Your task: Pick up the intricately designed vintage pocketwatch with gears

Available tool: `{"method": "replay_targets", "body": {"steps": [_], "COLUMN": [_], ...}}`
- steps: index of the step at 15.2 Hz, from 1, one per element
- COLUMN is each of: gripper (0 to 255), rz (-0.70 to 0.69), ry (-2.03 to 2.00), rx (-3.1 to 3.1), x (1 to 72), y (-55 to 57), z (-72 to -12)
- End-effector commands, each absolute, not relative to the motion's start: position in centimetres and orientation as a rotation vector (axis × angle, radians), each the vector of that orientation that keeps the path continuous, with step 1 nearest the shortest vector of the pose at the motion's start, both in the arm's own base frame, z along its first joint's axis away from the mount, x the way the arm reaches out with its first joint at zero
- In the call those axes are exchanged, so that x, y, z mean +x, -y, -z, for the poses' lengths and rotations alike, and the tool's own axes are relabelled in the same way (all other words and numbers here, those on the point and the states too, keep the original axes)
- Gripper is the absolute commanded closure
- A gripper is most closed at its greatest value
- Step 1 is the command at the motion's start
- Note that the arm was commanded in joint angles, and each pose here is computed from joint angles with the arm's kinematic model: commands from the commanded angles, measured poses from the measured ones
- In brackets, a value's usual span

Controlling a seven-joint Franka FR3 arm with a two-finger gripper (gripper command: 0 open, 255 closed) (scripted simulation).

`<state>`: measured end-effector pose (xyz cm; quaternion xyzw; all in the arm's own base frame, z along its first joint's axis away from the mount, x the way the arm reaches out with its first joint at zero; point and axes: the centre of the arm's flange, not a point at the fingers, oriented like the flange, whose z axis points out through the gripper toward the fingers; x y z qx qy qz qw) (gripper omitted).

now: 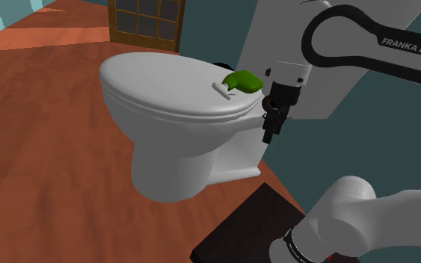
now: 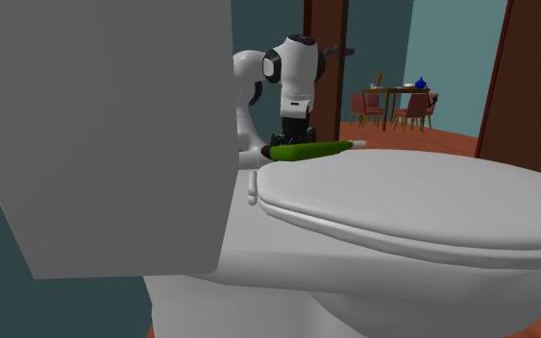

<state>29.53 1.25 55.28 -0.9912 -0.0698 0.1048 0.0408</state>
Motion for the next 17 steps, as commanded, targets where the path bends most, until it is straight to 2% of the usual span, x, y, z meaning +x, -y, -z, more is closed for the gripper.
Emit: {"method": "replay_targets", "body": {"steps": [1,7,12,13,17], "gripper": [0,0,0,0,0], "rz": [-0.321,0.253,0.750,0.801,0.801], "ry": [0.214,-0.598,-1.280,-1.349,-1.349], "rx": [-3.036,-3.120,-2.936,-2.902,-2.902], "x": [29.5,29.4,27.7,27.4,27.4], "y": [-1.2,0.7,1.4,1.4,1.4], "z": [-55.3,-59.2,-62.3,-62.6,-60.5]}}
